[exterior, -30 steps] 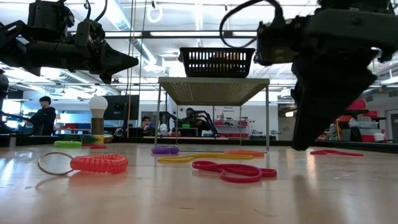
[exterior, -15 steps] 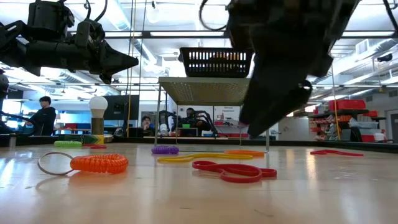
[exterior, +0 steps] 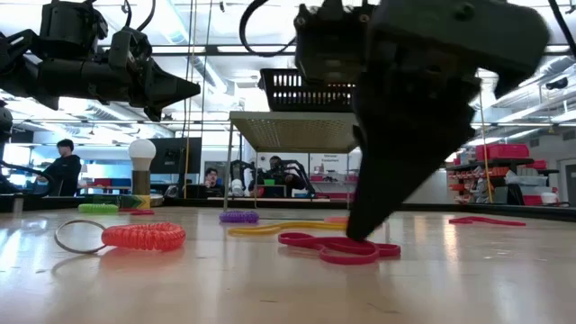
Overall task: Pick & Place Office Desk Supplies
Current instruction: Put the red rubber band into the top black bin on the shelf
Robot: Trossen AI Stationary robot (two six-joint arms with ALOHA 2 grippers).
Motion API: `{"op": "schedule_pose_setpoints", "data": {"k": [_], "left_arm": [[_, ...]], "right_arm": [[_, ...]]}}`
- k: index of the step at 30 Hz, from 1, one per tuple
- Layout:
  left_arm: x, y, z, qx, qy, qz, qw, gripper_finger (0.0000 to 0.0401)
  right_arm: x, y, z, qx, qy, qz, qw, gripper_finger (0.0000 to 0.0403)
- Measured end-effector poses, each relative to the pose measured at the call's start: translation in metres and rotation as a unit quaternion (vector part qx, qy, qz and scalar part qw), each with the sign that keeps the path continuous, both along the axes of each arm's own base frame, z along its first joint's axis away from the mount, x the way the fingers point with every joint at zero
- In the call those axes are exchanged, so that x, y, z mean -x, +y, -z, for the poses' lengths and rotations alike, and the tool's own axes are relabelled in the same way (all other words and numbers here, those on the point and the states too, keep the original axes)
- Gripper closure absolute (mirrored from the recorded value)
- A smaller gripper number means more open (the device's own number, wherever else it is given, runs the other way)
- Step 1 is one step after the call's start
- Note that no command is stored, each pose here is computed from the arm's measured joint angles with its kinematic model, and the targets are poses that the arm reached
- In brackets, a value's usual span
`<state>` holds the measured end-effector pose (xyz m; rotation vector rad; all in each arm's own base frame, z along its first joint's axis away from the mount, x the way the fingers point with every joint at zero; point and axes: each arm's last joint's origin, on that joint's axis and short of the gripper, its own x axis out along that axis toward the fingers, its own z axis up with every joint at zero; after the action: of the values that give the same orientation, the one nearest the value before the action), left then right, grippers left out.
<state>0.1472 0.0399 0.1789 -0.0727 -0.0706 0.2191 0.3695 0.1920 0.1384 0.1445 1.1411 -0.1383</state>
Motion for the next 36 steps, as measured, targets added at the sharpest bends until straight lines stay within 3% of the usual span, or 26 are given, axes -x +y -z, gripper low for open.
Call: {"op": "schedule_pose_setpoints", "data": {"k": [9,20,26,36], "left_arm": [[0.0,0.0,0.0,0.0,0.0,0.0,1.0,0.0381],[0.0,0.0,0.0,0.0,0.0,0.0,1.0,0.0381],[0.0,0.0,0.0,0.0,0.0,0.0,1.0,0.0381],[0.0,0.0,0.0,0.0,0.0,0.0,1.0,0.0381]], "right_arm": [[0.001,-0.003,0.005,-0.017,0.03,-0.01,0.999,0.0332],[-0.002,-0.003,0.008,-0.033,0.031,0.001,0.999,0.0345],[-0.002,-0.003,0.005,-0.029,0.026,-0.001,0.999,0.0385],[0.0,-0.005,-0.033,-0.055,-0.029,-0.002,0.998,0.0399]]}}
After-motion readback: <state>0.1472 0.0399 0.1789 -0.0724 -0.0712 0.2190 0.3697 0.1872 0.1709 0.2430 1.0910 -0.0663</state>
